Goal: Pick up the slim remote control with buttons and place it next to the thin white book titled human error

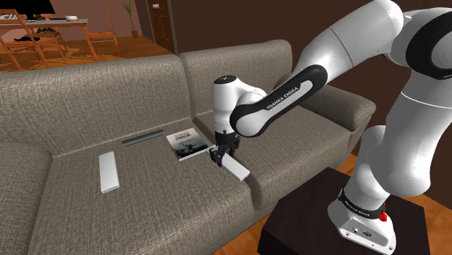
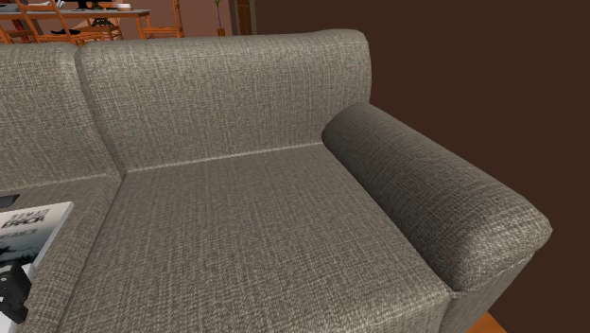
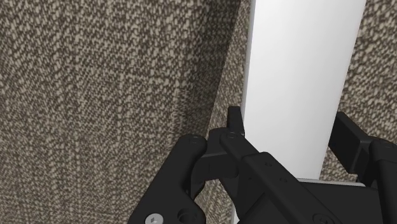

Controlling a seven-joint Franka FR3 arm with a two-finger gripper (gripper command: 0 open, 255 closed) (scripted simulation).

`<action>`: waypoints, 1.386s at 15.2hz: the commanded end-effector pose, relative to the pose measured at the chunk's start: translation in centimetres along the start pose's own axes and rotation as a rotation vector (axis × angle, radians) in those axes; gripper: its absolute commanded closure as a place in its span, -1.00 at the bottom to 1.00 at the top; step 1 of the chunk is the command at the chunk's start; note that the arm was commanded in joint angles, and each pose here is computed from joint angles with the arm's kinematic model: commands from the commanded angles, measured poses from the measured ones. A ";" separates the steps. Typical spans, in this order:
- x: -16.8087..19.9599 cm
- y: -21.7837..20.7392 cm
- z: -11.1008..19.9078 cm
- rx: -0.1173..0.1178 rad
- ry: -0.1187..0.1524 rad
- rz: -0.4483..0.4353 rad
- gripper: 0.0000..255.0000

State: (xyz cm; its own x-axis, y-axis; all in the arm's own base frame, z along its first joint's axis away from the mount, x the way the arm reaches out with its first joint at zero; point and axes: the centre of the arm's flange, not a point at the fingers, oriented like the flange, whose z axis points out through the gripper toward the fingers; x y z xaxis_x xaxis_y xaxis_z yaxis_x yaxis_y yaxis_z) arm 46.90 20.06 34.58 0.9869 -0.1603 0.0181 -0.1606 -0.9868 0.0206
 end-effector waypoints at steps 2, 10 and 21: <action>0.0 0.0 0.0 0.000 0.000 0.000 1.00; 0.0 0.0 -1.3 0.000 0.000 0.000 -1.00; 0.0 0.0 -5.0 0.000 0.000 0.000 -1.00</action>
State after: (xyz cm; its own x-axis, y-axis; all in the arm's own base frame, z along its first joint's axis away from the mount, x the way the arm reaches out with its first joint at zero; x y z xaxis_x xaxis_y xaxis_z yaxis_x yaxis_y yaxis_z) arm 46.83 20.17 39.58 0.9869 -0.1603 0.0186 -0.1607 -0.9868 0.0203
